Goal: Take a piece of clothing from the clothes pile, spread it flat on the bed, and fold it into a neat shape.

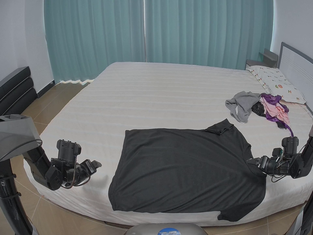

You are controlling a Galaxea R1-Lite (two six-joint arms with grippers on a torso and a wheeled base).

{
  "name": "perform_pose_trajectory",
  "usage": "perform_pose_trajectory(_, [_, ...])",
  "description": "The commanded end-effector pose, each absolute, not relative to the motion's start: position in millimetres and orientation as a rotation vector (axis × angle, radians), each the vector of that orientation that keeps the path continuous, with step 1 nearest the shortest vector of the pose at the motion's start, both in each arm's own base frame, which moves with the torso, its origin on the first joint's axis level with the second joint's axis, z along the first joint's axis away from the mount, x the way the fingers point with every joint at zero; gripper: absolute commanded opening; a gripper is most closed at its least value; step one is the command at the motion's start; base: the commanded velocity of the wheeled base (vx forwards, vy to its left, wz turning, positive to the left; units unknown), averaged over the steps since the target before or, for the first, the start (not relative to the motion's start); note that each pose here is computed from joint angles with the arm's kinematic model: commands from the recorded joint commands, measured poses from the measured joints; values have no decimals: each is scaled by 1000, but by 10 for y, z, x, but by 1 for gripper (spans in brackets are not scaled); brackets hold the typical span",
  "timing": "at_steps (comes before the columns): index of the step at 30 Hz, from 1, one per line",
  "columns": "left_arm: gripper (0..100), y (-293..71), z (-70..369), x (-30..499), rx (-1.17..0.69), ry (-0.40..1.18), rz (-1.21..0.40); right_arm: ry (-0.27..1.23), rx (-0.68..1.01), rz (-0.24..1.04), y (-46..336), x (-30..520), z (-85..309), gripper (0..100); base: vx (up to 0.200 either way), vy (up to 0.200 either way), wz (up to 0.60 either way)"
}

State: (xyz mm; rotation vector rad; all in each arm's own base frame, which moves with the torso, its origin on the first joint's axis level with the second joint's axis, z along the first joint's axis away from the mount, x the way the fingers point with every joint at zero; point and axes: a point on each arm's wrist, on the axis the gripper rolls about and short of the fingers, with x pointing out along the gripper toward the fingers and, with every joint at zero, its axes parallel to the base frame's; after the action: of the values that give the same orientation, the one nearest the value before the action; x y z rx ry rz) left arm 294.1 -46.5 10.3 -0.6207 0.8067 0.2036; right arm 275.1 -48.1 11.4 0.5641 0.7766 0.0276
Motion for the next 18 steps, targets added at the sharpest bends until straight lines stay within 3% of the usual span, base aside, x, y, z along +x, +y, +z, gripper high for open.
perform_pose_trajectory(1, [100, -488, 134, 2934, -626, 799, 195, 778, 563, 31, -472, 2754, 110, 100, 200, 0, 0])
perform_pose_trajectory(6, [100, -514, 134, 2922, -624, 804, 187, 781, 564, 30, -472, 2755, 102, 100, 200, 0, 0])
perform_pose_trajectory(18, [100, -553, 122, 2895, -633, 819, 174, 787, 563, 31, -467, 2751, 90, 100, 0, 0, 0])
